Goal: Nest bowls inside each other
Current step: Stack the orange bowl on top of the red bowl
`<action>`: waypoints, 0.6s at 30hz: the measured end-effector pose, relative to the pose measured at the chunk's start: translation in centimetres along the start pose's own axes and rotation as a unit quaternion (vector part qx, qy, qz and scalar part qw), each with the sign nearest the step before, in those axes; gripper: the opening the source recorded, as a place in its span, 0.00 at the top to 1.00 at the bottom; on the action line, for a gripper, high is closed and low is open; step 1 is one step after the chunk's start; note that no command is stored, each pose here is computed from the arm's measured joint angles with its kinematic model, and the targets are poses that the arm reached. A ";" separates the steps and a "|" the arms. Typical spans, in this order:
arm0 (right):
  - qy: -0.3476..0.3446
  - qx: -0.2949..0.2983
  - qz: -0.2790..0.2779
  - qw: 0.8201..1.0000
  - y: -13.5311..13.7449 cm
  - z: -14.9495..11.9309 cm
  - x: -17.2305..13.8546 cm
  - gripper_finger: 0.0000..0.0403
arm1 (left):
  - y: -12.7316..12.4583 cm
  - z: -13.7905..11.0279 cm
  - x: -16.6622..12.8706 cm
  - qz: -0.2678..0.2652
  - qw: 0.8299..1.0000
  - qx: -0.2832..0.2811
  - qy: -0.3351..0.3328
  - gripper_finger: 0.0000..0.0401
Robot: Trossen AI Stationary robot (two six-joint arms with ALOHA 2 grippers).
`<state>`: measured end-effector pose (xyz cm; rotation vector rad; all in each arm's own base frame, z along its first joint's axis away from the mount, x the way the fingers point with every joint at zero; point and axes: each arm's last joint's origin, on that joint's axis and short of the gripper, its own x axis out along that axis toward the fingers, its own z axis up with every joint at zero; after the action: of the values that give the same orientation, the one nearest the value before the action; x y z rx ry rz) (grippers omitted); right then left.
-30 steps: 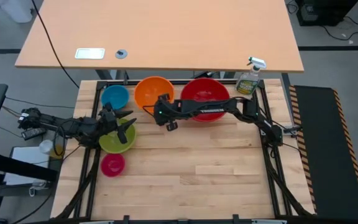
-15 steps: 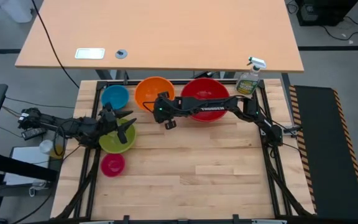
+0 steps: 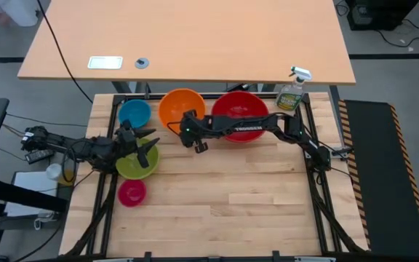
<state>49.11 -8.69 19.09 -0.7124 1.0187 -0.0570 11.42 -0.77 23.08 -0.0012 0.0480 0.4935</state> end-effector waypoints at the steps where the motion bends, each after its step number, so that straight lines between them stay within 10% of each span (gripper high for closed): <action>1: 0.001 -0.010 -0.008 1.000 0.1 0.2 -0.1 0.93 | 0.0 0.1 0.0 0.000 1.000 -0.002 -0.003 0.55; 18: 0.102 -0.107 -0.191 0.970 0.3 2.1 -1.6 0.93 | 0.1 0.1 0.0 0.015 1.000 -0.003 -0.004 0.55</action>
<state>49.87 -6.81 20.85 -1.1121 1.0815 -0.3649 11.38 -0.69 23.18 -0.0048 0.0382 0.5237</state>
